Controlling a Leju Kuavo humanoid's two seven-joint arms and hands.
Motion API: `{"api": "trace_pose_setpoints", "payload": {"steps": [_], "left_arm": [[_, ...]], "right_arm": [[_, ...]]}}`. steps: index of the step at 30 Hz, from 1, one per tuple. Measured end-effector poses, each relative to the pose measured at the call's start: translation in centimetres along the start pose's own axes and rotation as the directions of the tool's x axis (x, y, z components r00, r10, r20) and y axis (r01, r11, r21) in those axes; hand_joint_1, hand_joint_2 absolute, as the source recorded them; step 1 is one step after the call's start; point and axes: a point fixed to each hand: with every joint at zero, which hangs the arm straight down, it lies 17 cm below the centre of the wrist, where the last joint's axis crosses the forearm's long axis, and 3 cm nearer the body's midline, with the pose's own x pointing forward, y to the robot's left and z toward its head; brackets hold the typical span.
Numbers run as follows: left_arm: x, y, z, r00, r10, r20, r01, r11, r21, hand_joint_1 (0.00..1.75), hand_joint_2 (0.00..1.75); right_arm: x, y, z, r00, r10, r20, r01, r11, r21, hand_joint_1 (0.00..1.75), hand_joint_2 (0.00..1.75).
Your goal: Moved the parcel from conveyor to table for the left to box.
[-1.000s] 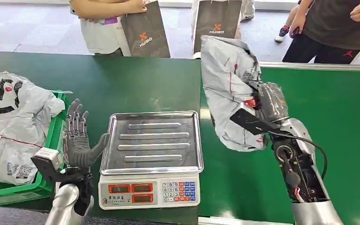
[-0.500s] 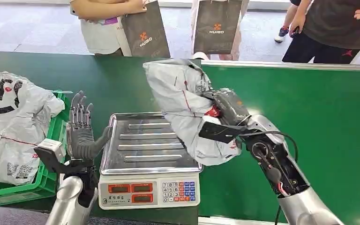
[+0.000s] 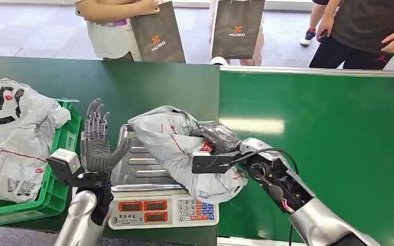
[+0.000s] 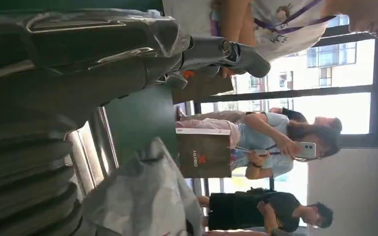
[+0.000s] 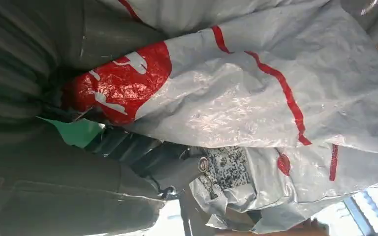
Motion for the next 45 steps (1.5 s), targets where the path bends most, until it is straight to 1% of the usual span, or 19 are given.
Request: {"api": "trace_pose_setpoints", "payload": {"steps": [6,12,13,14,15,19,27,29,33,38,40,41,42,45], "left_arm": [[-0.5,-0.5,0.3,1.0,0.003,-0.014,-0.003,1.0,-0.012,0.0,1.75],[-0.8,-0.7,0.4,1.0,0.004,-0.023,-0.004,1.0,-0.016,0.0,1.75],[-0.8,-0.7,0.4,1.0,0.004,-0.023,-0.004,1.0,-0.016,0.0,1.75],[-0.8,-0.8,0.4,1.0,0.004,-0.023,-0.005,1.0,-0.016,0.0,1.75],[-0.8,-0.7,0.4,1.0,0.004,-0.023,-0.005,1.0,-0.016,0.0,1.75],[-0.9,-0.7,0.4,1.0,0.004,-0.024,-0.004,1.0,-0.015,0.0,1.75],[-0.9,-0.6,0.5,1.0,0.002,-0.026,-0.003,1.0,-0.014,0.0,1.75],[-0.9,-0.6,0.5,1.0,0.002,-0.026,-0.003,1.0,-0.014,0.0,1.75],[-0.9,-0.6,0.5,1.0,0.002,-0.026,-0.003,1.0,-0.014,0.0,1.75],[-0.9,-0.6,0.5,1.0,0.002,-0.025,-0.003,1.0,-0.014,0.0,1.75],[-0.9,-0.6,0.5,1.0,0.002,-0.025,-0.003,1.0,-0.014,0.0,1.75],[-0.9,-0.6,0.4,1.0,0.002,-0.024,-0.003,1.0,-0.014,0.0,1.75],[-0.8,-0.7,0.3,1.0,0.003,-0.02,-0.003,1.0,-0.014,0.0,1.75],[-0.7,-0.7,0.1,1.0,0.004,-0.016,-0.004,1.0,-0.015,0.0,1.75]], "right_arm": [[-0.5,3.5,-0.5,0.999,-0.032,-0.013,0.033,0.996,0.086,1.75,1.75],[-1.3,4.3,-0.7,0.999,-0.019,-0.036,0.023,0.992,0.124,1.75,1.75],[-1.3,4.3,-0.8,0.999,-0.013,-0.037,0.017,0.992,0.124,1.12,1.75],[-1.3,4.3,-0.9,0.999,-0.008,-0.038,0.012,0.992,0.123,0.07,1.75],[-1.4,4.4,-1.0,0.999,-0.002,-0.041,0.007,0.992,0.123,0.0,1.75],[-1.3,4.1,-1.4,0.999,0.012,-0.037,-0.008,0.996,0.09,0.0,1.75],[-1.1,2.2,-1.7,0.999,0.026,-0.03,-0.026,1.0,0.006,0.0,1.75],[-0.8,1.4,-1.7,0.999,0.025,-0.023,-0.026,0.999,-0.027,0.0,1.75],[0.0,-0.7,-1.5,1.0,-0.018,0.003,0.018,0.993,-0.117,0.0,1.75],[0.1,-0.9,-1.4,1.0,-0.022,0.006,0.022,0.992,-0.125,0.0,1.75],[0.4,-2.2,-1.2,0.999,-0.035,0.021,0.039,0.984,-0.172,0.0,1.75],[0.9,-3.3,-0.9,0.998,-0.042,0.043,0.05,0.973,-0.224,0.0,1.75],[1.5,-5.1,-0.2,0.994,-0.063,0.085,0.087,0.943,-0.322,0.0,1.75],[1.8,-5.8,0.4,0.991,-0.082,0.109,0.117,0.923,-0.367,0.0,1.75]]}}
